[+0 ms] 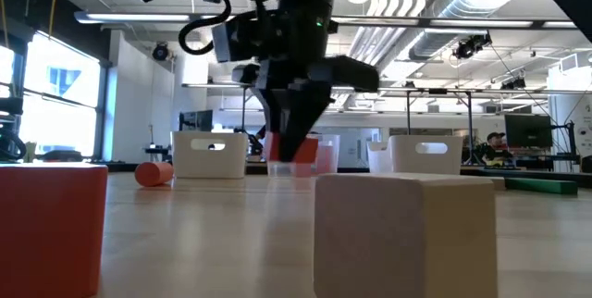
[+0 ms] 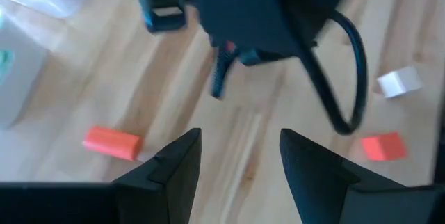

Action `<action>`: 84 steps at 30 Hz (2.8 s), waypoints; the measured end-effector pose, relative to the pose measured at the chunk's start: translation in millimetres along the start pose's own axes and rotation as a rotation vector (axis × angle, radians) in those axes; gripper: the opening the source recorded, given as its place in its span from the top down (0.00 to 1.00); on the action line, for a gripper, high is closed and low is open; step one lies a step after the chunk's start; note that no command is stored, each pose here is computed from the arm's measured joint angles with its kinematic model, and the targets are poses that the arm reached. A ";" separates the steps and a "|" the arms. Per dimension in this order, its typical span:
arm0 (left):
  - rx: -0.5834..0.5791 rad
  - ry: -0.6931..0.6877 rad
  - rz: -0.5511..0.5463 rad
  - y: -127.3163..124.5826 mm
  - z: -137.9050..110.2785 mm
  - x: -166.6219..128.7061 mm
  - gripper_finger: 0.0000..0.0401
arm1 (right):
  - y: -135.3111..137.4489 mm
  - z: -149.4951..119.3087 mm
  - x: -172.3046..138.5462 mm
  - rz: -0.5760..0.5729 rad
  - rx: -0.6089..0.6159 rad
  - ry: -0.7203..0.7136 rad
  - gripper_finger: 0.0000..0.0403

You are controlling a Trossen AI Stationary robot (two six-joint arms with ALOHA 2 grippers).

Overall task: Sort & place blocks by color
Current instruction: Put the orange block into the transparent bin

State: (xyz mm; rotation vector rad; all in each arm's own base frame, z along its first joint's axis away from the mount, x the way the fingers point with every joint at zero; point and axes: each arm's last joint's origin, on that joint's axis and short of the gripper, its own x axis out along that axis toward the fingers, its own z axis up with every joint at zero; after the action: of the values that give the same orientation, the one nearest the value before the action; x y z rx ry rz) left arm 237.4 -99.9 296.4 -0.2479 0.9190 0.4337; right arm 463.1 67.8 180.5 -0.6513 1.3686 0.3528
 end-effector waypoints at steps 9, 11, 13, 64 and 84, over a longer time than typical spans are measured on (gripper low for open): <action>0.045 -0.031 0.152 13.5 -2.3 -2.9 0.54 | -64.8 -34.4 -19.5 -0.081 0.086 0.054 0.92; 0.053 -0.028 0.189 17.8 -2.0 -2.5 0.54 | -79.3 -42.9 -24.5 -0.094 0.106 0.047 0.92; 0.050 -0.027 0.213 22.2 -0.8 -2.7 0.54 | -94.7 -52.5 -29.7 -0.109 0.125 0.041 0.92; 0.093 0.050 0.398 77.5 35.1 21.9 0.54 | -226.3 -191.0 -7.4 -0.193 0.731 -0.020 0.73; 0.045 0.106 0.476 111.0 48.1 30.7 0.54 | -213.2 -195.3 -55.3 -0.258 0.832 0.038 0.64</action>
State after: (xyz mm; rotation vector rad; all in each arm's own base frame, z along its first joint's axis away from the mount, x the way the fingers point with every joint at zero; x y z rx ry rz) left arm 236.5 24.9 297.1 -0.0061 1.0917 0.8431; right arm 425.0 -210.4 268.9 -0.1281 1.3003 -0.4307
